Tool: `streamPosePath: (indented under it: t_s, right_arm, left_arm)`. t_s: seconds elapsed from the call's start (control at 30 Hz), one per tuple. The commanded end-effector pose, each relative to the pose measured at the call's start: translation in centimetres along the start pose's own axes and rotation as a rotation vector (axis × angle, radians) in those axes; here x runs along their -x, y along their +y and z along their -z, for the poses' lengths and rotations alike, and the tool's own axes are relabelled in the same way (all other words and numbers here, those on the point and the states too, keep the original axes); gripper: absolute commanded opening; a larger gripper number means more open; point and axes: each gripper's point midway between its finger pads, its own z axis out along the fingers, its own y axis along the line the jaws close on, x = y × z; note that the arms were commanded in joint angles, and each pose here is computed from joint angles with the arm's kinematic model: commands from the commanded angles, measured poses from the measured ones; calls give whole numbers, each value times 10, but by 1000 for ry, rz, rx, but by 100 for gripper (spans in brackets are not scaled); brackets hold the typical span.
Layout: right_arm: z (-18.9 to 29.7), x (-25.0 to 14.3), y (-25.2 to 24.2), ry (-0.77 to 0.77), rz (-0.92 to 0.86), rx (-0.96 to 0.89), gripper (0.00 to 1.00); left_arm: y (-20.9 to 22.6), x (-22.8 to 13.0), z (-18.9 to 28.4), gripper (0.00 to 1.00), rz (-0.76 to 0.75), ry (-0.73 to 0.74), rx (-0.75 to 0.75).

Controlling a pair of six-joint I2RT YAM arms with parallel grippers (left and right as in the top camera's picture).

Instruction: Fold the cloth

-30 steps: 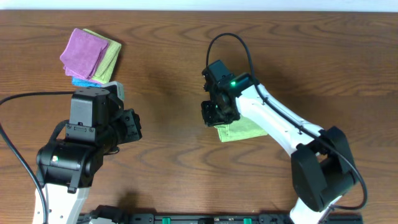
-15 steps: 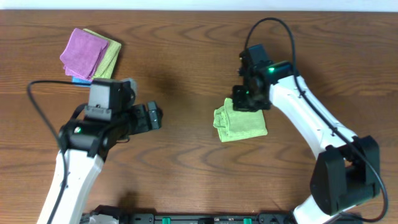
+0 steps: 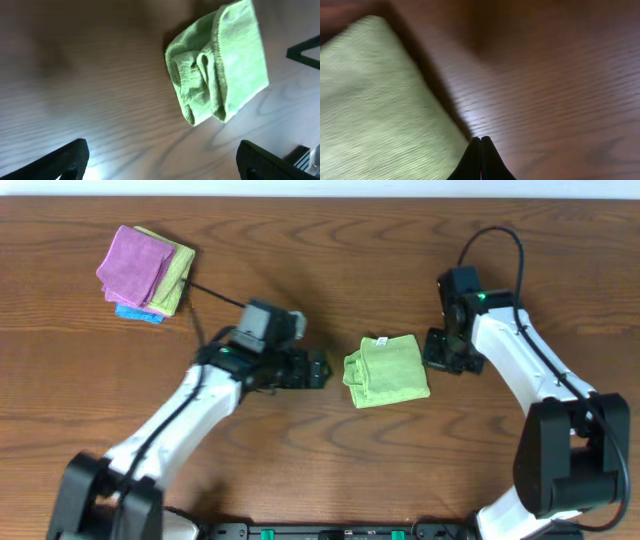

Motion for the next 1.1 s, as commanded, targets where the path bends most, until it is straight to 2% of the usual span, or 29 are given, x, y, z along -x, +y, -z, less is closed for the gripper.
streamPosePath:
  t_s: [0.0, 0.27, 0.57, 0.8, 1.07]
  right_arm:
    - [-10, -3, -5, 4, -29, -13, 2]
    - [-19, 4, 7, -52, -18, 29, 2]
    - [-41, -2, 39, 5, 13, 138, 2]
    - [-36, -17, 72, 28, 83, 207, 2]
    - [-35, -23, 80, 34, 107, 216, 2]
  left_arm:
    - [6, -4, -22, 95, 75, 34, 2]
    - [-6, 0, -53, 95, 128, 66, -110]
    - [-20, -7, -62, 95, 114, 78, -128]
    - [-23, -4, -63, 95, 112, 63, -132]
    - [-20, -8, -69, 95, 121, 81, -124]
